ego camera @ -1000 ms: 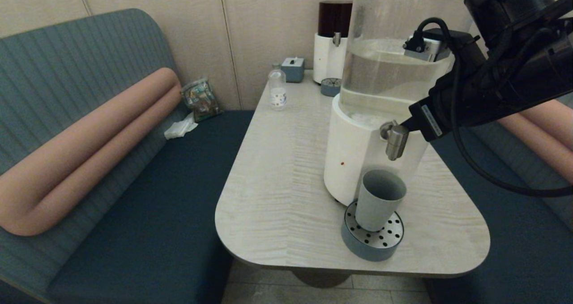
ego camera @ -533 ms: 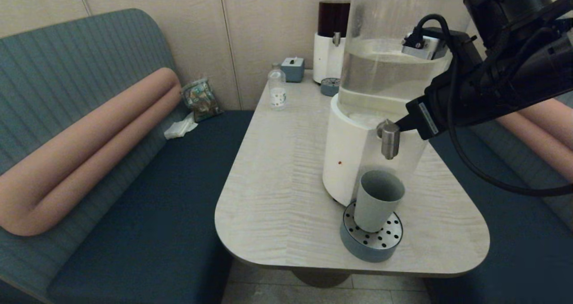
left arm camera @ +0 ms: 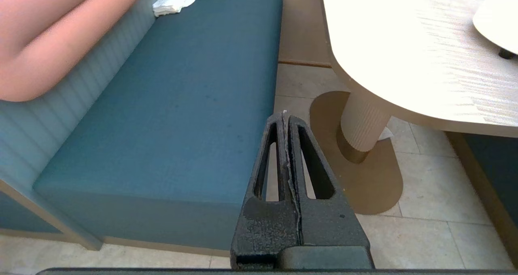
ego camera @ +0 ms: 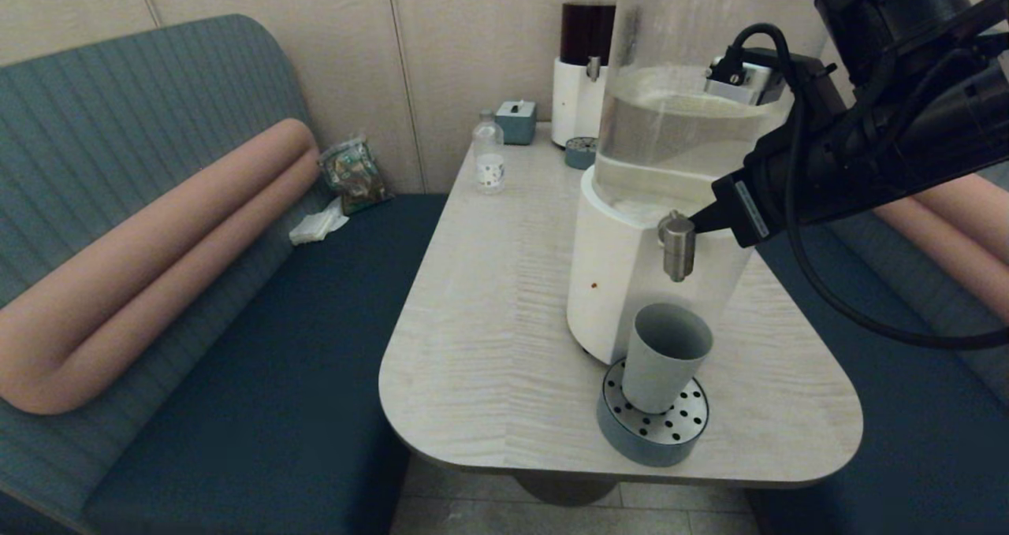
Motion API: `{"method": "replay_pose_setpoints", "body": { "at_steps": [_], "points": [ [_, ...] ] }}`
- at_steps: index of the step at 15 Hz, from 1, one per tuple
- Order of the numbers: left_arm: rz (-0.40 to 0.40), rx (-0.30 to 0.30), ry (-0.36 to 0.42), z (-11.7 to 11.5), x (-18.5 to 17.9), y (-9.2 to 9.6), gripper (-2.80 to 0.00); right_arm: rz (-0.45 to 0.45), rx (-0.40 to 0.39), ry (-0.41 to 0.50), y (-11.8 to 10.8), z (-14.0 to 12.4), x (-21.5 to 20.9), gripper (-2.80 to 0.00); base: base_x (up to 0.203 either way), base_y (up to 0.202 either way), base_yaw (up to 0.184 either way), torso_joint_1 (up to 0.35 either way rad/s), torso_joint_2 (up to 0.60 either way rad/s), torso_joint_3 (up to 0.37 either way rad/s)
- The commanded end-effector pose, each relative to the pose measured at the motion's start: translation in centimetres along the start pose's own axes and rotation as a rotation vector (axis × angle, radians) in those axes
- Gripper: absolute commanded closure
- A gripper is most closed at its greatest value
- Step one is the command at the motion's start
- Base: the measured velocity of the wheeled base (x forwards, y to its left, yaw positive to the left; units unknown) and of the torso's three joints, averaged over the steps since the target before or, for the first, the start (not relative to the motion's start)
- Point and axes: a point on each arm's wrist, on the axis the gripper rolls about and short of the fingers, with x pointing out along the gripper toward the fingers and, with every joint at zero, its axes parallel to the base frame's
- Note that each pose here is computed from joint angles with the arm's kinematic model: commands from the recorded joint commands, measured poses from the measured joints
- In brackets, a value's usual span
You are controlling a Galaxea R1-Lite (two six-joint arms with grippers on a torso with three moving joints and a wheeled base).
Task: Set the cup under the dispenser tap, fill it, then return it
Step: Turn on the faucet
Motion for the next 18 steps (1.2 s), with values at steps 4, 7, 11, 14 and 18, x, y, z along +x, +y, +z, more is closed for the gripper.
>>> {"method": "replay_pose_setpoints", "body": {
  "at_steps": [4,7,11,14,18],
  "points": [
    [0.0,-0.001,0.001,0.0,0.0,0.0,0.0,-0.024,-0.005,-0.004,-0.2,-0.4,-1.5,0.0,0.0,0.0,0.0,0.0,0.0,0.0],
    [0.0,-0.001,0.0,0.0,0.0,0.0,0.0,-0.026,-0.021,-0.02,0.0,-0.8,-3.2,0.0,0.0,0.0,0.0,0.0,0.0,0.0],
    [0.0,-0.001,0.0,0.0,0.0,0.0,0.0,-0.077,-0.039,-0.039,0.1,-0.7,-4.1,0.0,0.0,0.0,0.0,0.0,0.0,0.0],
    [0.001,-0.001,0.0,0.0,0.0,0.0,0.0,-0.207,0.026,-0.053,1.2,0.5,-3.0,0.0,0.0,0.0,0.0,0.0,0.0,0.0],
    [0.0,-0.001,0.0,0.0,0.0,0.0,0.0,-0.335,0.08,-0.031,2.8,0.6,-1.4,0.0,0.0,0.0,0.0,0.0,0.0,0.0]
  ]
}}
